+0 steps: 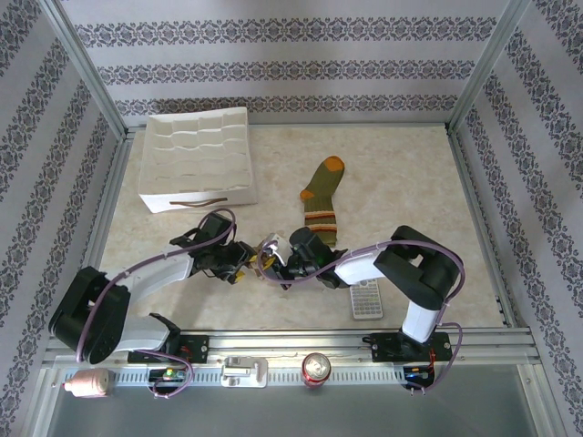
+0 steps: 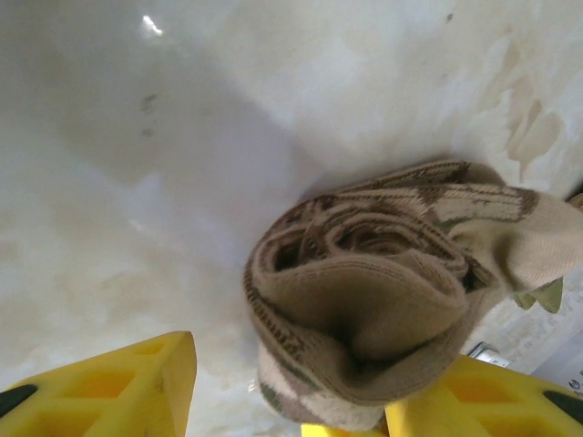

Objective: Roll the socks

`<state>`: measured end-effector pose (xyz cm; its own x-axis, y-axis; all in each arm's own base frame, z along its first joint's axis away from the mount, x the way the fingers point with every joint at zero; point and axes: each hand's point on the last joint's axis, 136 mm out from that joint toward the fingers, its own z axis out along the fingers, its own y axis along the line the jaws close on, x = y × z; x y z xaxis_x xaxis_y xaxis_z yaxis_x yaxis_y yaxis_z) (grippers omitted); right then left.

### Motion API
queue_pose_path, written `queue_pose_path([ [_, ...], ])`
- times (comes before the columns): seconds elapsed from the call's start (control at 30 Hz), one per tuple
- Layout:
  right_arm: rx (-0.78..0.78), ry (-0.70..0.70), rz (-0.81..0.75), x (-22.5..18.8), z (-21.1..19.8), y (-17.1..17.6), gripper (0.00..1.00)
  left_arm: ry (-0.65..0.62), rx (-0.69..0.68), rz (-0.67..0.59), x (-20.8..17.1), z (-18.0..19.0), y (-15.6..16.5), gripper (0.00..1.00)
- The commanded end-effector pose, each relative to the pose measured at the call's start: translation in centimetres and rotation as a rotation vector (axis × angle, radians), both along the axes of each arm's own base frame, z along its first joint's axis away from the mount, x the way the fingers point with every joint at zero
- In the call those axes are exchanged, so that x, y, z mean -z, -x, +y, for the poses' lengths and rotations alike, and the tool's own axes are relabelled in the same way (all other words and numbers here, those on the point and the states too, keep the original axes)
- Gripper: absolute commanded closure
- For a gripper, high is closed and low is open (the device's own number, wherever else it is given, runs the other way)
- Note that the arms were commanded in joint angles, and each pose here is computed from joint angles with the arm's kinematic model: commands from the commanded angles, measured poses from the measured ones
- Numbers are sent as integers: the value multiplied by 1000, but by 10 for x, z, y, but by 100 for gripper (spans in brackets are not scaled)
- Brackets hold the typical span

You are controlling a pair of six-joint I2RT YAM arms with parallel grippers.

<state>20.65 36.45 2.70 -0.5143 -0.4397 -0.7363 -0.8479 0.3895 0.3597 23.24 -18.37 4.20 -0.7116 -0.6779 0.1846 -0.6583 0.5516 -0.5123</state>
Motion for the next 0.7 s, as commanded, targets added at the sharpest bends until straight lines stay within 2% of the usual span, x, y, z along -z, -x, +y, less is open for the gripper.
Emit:
queue_pose_path([
  [0.0, 74, 410, 336, 106, -85, 57, 100, 5, 62, -47, 3, -13, -9, 46],
  [0.27, 125, 391, 417, 111, -93, 45, 100, -39, 133, -26, 20, -18, -4, 43],
  [0.43, 153, 361, 439, 105, -93, 34, 100, -120, 198, 102, 45, -10, 15, 47],
  [0.5, 158, 355, 439, 102, -93, 31, 100, -161, 208, 167, 56, -3, 26, 54],
  [0.53, 158, 355, 432, 101, -93, 28, 100, -184, 214, 206, 61, 1, 32, 61],
  [0.6, 144, 356, 407, 97, -90, 23, 100, -228, 221, 273, 70, 10, 44, 82],
  [0.63, 128, 360, 387, 94, -89, 21, 100, -251, 217, 306, 72, 15, 50, 100],
  [0.67, 114, 370, 367, 92, -88, 19, 100, -283, 205, 335, 73, 23, 56, 100],
])
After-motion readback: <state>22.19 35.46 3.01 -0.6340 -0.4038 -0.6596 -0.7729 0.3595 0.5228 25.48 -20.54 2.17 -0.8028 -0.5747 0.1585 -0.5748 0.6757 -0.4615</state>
